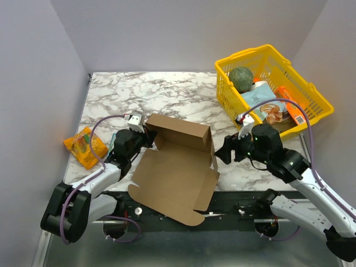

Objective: Fold the paper box

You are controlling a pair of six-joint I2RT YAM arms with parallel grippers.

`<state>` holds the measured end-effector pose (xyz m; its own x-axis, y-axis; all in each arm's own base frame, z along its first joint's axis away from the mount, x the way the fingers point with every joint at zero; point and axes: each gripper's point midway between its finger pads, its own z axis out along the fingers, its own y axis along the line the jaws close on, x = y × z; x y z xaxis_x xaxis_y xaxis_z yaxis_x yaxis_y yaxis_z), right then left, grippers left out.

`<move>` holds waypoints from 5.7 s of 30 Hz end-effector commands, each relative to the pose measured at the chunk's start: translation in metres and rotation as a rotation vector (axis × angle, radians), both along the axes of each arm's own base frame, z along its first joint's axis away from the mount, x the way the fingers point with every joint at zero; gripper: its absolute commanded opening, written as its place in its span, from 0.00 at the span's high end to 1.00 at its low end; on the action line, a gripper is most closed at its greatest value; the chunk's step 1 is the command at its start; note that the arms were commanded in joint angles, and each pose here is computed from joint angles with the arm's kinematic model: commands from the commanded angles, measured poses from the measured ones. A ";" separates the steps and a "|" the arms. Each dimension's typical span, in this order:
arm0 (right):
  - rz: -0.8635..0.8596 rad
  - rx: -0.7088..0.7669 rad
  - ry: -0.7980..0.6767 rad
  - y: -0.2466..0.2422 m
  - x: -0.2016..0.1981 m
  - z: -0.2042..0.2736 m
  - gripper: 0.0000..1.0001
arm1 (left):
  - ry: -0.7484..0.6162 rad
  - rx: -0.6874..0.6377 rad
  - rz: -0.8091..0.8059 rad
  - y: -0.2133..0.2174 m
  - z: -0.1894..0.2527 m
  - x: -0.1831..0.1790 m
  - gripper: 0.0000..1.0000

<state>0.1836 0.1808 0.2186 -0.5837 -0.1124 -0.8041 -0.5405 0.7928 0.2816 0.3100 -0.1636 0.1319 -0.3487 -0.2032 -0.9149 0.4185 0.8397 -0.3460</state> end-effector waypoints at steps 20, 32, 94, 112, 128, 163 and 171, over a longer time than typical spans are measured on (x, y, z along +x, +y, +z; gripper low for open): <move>0.004 0.008 -0.314 0.058 0.047 -0.016 0.05 | -0.004 -0.037 -0.059 -0.010 0.006 -0.004 1.00; -0.100 -0.020 -0.382 0.048 0.065 -0.028 0.18 | -0.015 -0.047 -0.086 -0.014 0.008 -0.005 1.00; -0.965 -0.258 -0.303 -0.020 0.149 -0.103 0.84 | 0.023 0.133 0.119 -0.023 -0.005 -0.003 1.00; -1.075 -0.472 -0.331 -0.059 0.144 -0.109 0.94 | -0.002 0.192 0.196 -0.009 0.010 0.004 1.00; -1.132 -0.582 -0.334 -0.079 0.133 -0.116 0.94 | -0.017 0.246 0.227 0.002 0.028 0.005 1.00; -0.463 -0.159 -0.127 -0.012 0.054 -0.078 0.00 | 0.042 0.263 -0.142 -0.051 -0.002 -0.008 0.05; -0.272 -0.092 -0.281 -0.012 0.038 -0.023 0.00 | 0.021 0.143 -0.057 -0.024 0.022 -0.041 0.01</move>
